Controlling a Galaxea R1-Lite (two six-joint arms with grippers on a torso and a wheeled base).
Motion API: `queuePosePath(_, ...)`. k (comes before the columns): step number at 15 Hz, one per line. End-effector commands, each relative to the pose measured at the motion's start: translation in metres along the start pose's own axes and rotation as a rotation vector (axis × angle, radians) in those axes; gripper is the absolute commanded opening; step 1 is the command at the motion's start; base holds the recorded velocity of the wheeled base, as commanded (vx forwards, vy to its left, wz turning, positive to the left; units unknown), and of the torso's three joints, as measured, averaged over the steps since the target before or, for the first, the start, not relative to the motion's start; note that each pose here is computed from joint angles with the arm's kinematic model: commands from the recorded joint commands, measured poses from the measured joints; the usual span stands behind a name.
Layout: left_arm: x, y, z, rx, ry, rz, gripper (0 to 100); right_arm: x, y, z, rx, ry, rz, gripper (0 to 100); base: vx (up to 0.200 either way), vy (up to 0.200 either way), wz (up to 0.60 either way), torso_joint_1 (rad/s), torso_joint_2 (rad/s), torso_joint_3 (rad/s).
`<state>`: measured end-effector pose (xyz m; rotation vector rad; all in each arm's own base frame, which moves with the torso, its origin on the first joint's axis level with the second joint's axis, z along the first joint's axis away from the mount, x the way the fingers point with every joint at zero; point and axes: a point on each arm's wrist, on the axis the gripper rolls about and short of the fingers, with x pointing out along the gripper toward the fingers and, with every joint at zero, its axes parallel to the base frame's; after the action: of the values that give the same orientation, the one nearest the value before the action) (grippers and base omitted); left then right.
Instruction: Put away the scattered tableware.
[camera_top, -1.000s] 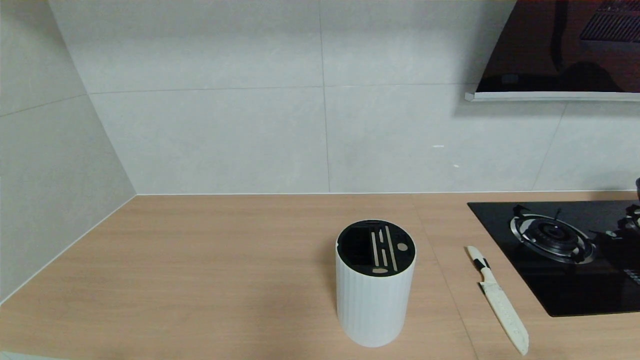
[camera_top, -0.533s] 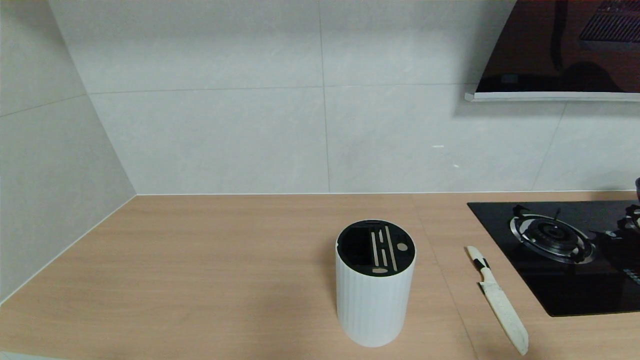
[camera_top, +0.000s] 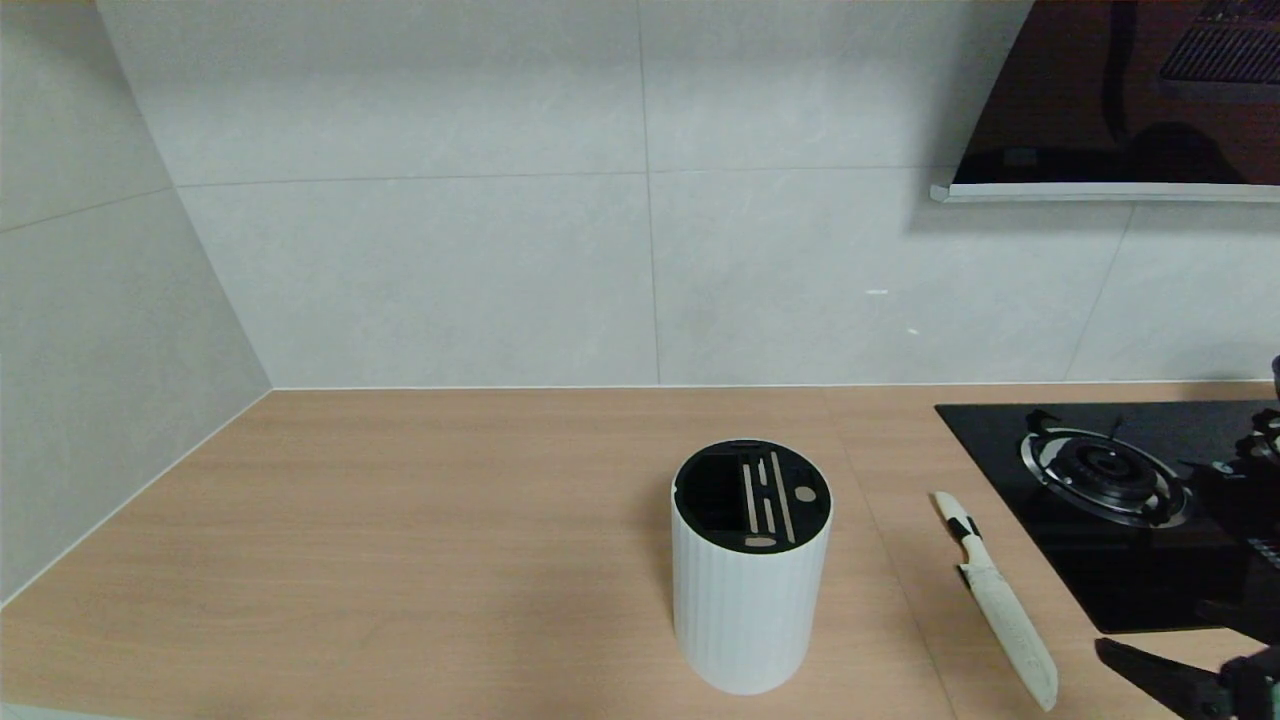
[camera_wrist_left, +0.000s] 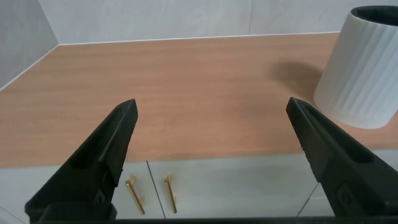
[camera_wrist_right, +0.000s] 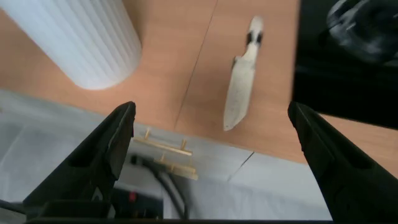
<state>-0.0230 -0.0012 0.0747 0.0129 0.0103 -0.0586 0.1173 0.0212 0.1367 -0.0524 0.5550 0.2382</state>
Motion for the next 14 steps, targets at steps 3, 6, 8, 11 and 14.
queuePosePath(3,0.000,0.000,0.000,0.001,0.000,0.000,100,0.096,-0.007,-0.006,0.008,0.203,-0.043,100,0.000,0.000,0.00,0.000,0.00,0.000)
queuePosePath(6,0.000,0.000,0.000,0.001,0.000,0.000,100,0.130,-0.016,-0.015,0.015,0.227,-0.115,100,0.000,0.000,0.00,0.000,0.00,0.000)
queuePosePath(8,0.000,0.000,0.000,0.001,0.000,0.000,100,0.151,-0.023,-0.018,0.022,0.215,-0.145,100,0.000,0.000,0.00,0.000,0.00,0.000)
queuePosePath(11,0.000,0.000,0.000,0.001,0.000,0.000,100,0.175,-0.029,-0.021,0.029,0.230,-0.167,100,0.000,0.000,0.00,0.000,0.00,0.000)
queuePosePath(14,0.000,0.000,0.000,0.001,0.000,0.000,100,0.193,-0.033,-0.032,0.036,0.273,-0.172,100,0.000,0.000,0.00,0.000,0.00,0.000)
